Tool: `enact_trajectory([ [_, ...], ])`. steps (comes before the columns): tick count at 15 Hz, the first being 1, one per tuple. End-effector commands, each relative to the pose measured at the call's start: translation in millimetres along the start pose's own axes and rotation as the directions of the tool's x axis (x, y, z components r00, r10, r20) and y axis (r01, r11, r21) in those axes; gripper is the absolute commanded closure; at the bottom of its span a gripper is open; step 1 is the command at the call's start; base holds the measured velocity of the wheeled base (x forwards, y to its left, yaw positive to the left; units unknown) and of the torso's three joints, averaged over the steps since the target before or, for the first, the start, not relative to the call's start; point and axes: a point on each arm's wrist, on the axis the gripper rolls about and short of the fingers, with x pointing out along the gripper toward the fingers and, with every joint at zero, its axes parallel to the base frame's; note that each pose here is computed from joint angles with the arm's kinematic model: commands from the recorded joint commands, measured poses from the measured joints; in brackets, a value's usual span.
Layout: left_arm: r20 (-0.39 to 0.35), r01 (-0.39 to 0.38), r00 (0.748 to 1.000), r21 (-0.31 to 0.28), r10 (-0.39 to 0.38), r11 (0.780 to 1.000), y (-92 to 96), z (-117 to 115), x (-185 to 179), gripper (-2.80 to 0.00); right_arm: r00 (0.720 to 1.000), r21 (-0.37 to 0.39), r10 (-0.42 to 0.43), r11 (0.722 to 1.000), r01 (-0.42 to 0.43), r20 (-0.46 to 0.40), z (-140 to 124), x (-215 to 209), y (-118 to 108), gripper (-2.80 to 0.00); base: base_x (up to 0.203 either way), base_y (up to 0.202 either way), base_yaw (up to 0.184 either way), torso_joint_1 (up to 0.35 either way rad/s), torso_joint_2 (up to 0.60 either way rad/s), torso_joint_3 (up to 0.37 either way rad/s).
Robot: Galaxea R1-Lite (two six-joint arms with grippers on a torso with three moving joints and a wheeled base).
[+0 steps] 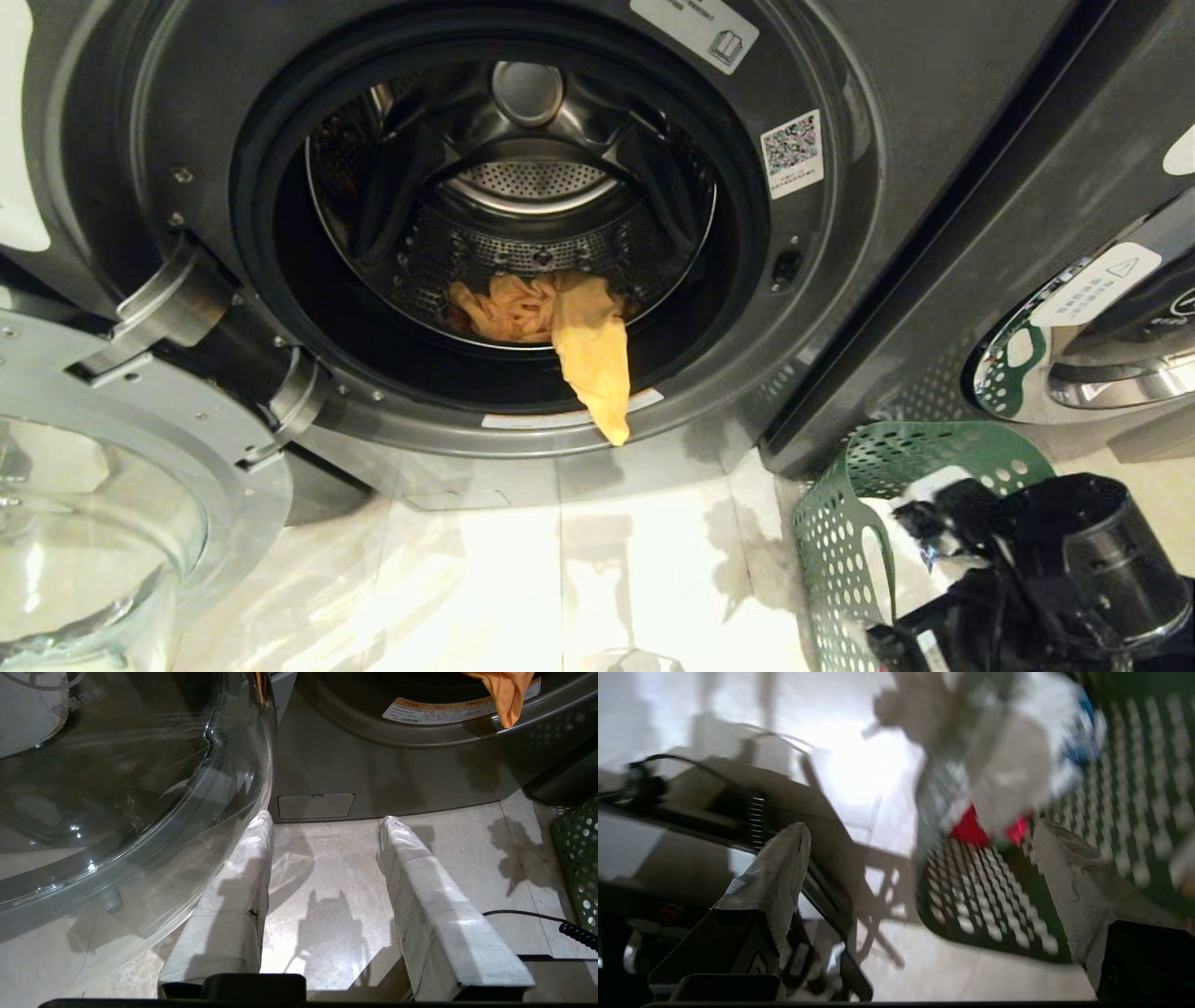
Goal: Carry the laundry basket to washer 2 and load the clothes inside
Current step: Place the clothes into the washing machine
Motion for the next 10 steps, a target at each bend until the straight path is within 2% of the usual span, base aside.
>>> enact_trajectory([
  [1,-0.002,0.000,1.000,0.000,0.000,1.000,0.0,-0.1,0.1,0.00,0.975,0.154,-0.136,0.975,0.163,-0.174,-7.6,-6.9,-36.6,-2.80,0.000,0.000,0.000,0.000,0.00,0.000],
  [2,-0.002,0.000,1.000,0.000,0.000,1.000,0.0,-0.1,0.1,0.00,0.946,0.267,-0.197,0.926,0.266,-0.259,-4.9,-4.4,-55.7,-2.80,0.000,0.000,0.000,0.000,0.00,0.000],
  [4,-0.002,-0.001,1.000,0.000,0.001,1.000,0.0,-0.1,0.1,0.00,0.868,0.424,-0.244,0.795,0.434,-0.432,-5.0,5.1,-90.9,-2.80,0.000,0.000,0.000,0.000,0.00,0.000],
  [6,-0.002,0.000,1.000,0.000,0.000,1.000,0.0,-0.1,0.1,0.00,0.796,0.513,-0.222,0.661,0.547,-0.564,-9.5,20.8,-121.0,-2.80,0.000,0.000,0.000,0.000,0.00,0.000],
  [7,-0.002,-0.001,1.000,0.000,0.001,1.000,0.0,-0.1,0.1,0.00,0.773,0.544,-0.206,0.604,0.583,-0.599,-9.3,22.7,-135.3,-2.80,0.000,0.000,0.000,0.000,0.00,0.000],
  [8,-0.002,0.000,1.000,0.000,0.000,1.000,0.0,0.0,0.1,0.00,0.762,0.567,-0.183,0.567,0.598,-0.621,-6.9,24.4,-146.3,-2.80,0.000,0.000,0.000,0.000,0.00,0.000],
  [10,-0.001,0.000,1.000,0.000,0.000,1.000,0.0,0.2,0.1,0.00,0.745,0.575,-0.130,0.554,0.601,-0.654,-9.1,36.1,-151.8,-2.80,0.000,0.000,0.000,0.000,0.00,0.000],
])
